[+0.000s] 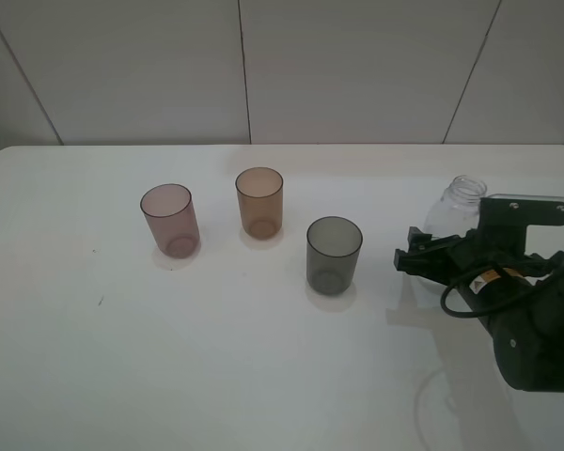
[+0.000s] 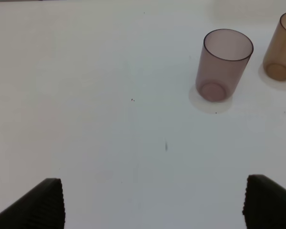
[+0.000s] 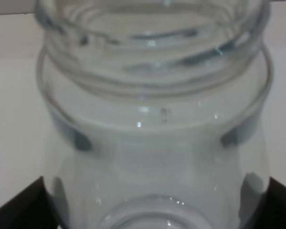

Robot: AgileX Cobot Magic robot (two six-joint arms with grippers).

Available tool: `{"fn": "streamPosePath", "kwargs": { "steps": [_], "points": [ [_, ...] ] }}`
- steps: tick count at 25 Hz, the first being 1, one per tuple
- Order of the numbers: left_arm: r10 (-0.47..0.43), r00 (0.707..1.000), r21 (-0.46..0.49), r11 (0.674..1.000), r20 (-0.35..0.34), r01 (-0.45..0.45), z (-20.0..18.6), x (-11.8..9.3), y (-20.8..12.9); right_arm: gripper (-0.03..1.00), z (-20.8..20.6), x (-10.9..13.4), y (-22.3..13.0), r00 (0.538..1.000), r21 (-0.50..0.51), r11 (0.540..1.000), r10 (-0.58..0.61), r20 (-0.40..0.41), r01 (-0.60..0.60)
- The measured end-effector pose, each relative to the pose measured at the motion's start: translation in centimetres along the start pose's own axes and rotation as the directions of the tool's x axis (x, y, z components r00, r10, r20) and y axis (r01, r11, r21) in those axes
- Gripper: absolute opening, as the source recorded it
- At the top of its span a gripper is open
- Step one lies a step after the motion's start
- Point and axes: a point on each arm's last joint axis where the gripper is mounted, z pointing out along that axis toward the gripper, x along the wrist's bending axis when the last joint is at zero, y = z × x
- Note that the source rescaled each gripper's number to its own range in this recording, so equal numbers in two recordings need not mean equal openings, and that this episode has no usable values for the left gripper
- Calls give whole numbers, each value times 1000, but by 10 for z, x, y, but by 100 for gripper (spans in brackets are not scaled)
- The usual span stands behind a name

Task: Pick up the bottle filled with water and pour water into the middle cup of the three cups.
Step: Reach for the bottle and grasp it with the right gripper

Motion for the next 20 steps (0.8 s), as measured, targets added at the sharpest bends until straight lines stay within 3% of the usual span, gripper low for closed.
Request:
{"fn": "streamPosePath", "kwargs": {
  "steps": [12,14,20],
  "points": [
    [0,1000,0,1000,0,0,0,0,0,61,7,4,0,1000,-8,1000,3,-1,-3],
    [0,1000,0,1000,0,0,0,0,0,56,7,4,1,1000,-8,1000,4,-1,-4],
    [0,1000,0,1000,0,0,0,0,0,18,12,6,3,1000,-24,1000,21,16,-21]
  ]
}}
